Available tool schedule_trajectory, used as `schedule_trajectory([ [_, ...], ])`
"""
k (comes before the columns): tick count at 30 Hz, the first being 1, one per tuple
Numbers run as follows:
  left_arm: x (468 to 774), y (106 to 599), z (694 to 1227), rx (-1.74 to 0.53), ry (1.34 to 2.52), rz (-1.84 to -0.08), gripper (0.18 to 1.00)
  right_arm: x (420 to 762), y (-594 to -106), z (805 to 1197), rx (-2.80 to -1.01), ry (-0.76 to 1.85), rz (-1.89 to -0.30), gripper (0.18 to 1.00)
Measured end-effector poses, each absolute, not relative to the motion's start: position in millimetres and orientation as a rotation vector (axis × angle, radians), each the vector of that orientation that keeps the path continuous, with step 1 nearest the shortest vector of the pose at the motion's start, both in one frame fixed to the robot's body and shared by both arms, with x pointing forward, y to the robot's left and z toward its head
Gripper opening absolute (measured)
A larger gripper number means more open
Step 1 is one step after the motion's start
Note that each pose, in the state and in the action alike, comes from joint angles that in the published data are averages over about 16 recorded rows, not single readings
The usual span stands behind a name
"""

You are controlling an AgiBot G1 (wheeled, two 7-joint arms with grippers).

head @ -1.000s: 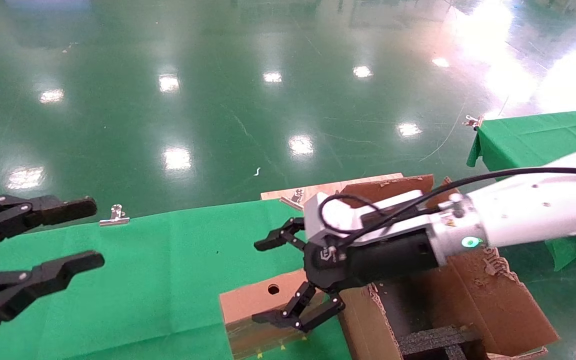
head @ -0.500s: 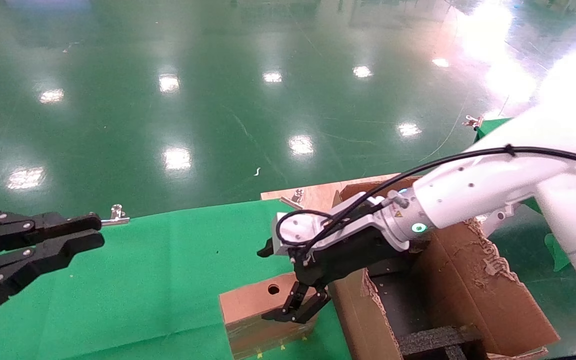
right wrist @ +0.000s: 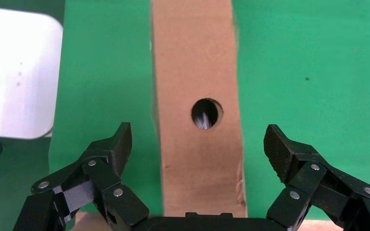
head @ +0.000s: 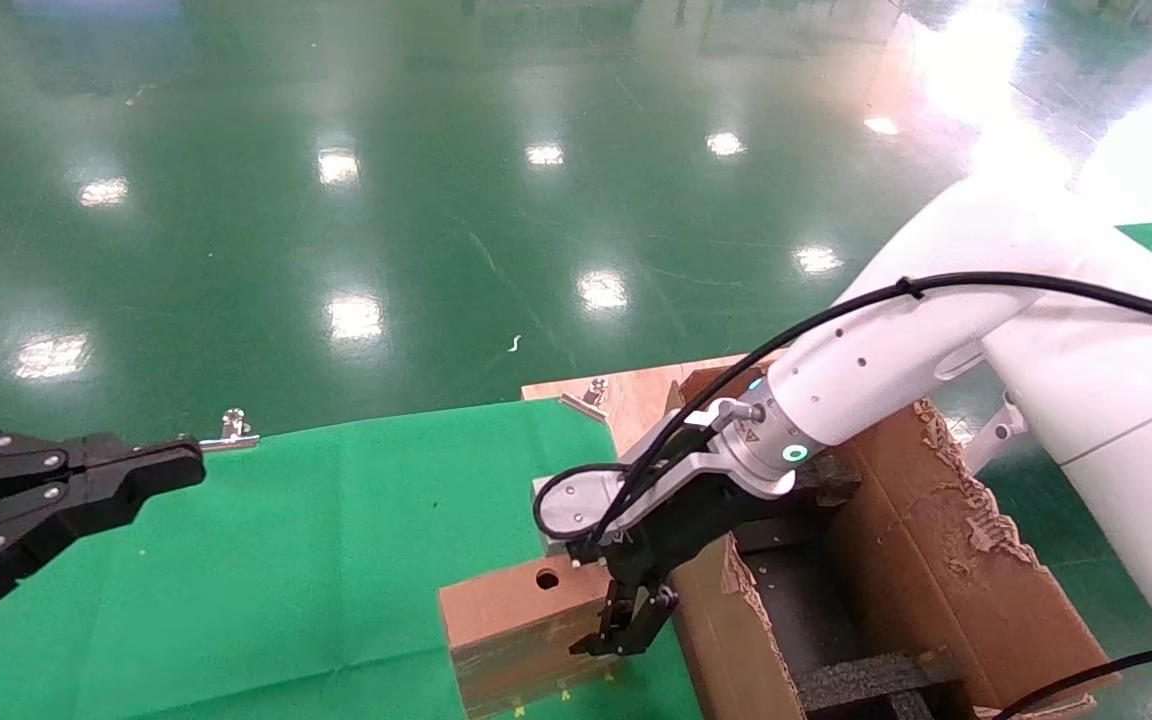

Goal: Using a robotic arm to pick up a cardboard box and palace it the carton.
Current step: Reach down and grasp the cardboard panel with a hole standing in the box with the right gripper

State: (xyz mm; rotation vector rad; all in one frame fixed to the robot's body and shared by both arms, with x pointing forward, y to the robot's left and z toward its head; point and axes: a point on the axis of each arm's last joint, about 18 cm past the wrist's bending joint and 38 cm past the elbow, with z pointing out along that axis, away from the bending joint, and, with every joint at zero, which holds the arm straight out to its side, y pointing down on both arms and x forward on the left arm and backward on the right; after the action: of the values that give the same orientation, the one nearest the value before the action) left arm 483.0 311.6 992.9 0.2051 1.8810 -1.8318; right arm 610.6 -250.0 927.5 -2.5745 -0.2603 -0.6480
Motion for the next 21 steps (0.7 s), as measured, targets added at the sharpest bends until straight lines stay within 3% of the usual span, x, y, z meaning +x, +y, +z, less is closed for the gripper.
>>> schedule_trajectory([
  [11, 483.0, 311.7, 992.8, 0.204, 1.881, -1.832, 0.201, 613.9, -248.9, 926.9, -2.635, -0.298, -0.661, 0.996],
  [21, 483.0, 311.7, 992.9, 0.204, 1.881, -1.832, 0.28, 613.9, -249.0, 926.9, -2.633, -0.298, -0.662, 0.948],
])
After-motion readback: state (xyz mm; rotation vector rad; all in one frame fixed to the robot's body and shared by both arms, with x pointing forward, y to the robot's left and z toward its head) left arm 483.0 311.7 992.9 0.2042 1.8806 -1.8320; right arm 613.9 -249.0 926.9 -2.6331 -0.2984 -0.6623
